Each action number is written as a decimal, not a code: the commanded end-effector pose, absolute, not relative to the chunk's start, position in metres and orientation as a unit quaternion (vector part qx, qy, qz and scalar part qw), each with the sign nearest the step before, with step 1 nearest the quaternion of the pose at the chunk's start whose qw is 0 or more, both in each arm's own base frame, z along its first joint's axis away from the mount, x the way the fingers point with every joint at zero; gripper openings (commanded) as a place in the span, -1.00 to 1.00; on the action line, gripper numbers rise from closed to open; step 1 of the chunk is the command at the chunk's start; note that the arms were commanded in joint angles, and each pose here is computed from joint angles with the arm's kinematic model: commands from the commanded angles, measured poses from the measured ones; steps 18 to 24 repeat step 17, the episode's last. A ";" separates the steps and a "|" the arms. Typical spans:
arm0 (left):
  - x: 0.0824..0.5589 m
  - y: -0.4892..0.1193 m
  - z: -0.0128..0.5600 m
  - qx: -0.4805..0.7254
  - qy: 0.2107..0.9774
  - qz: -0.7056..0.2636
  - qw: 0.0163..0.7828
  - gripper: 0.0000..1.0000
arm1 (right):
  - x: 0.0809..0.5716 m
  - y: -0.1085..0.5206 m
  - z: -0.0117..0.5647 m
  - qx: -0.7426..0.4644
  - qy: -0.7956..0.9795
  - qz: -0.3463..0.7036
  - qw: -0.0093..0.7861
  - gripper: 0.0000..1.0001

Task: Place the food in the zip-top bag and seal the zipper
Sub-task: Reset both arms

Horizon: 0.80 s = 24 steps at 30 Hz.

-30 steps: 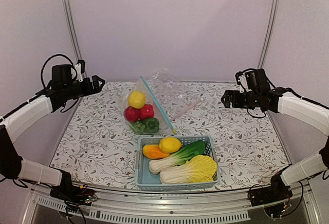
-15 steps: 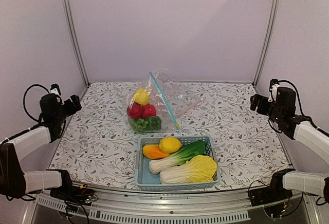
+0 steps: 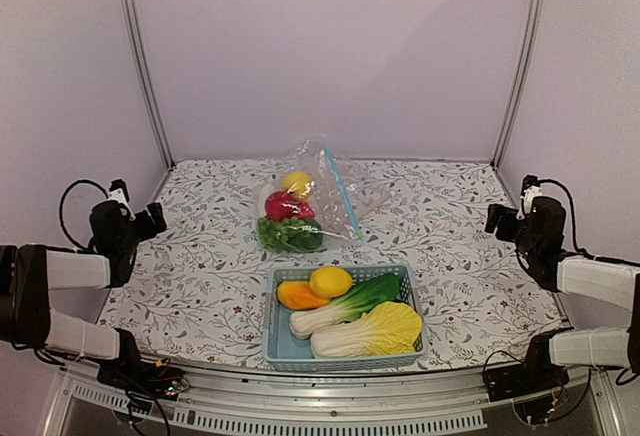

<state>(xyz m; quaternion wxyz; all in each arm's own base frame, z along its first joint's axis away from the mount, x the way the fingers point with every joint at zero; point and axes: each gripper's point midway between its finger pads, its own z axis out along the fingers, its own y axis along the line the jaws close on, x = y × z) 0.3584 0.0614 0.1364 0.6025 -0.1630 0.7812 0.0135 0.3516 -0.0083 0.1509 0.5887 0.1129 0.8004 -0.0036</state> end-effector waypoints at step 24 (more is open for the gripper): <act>0.360 0.064 0.142 -0.172 0.768 0.009 0.617 0.99 | 0.355 -0.014 0.164 0.114 0.779 -0.016 0.617 0.97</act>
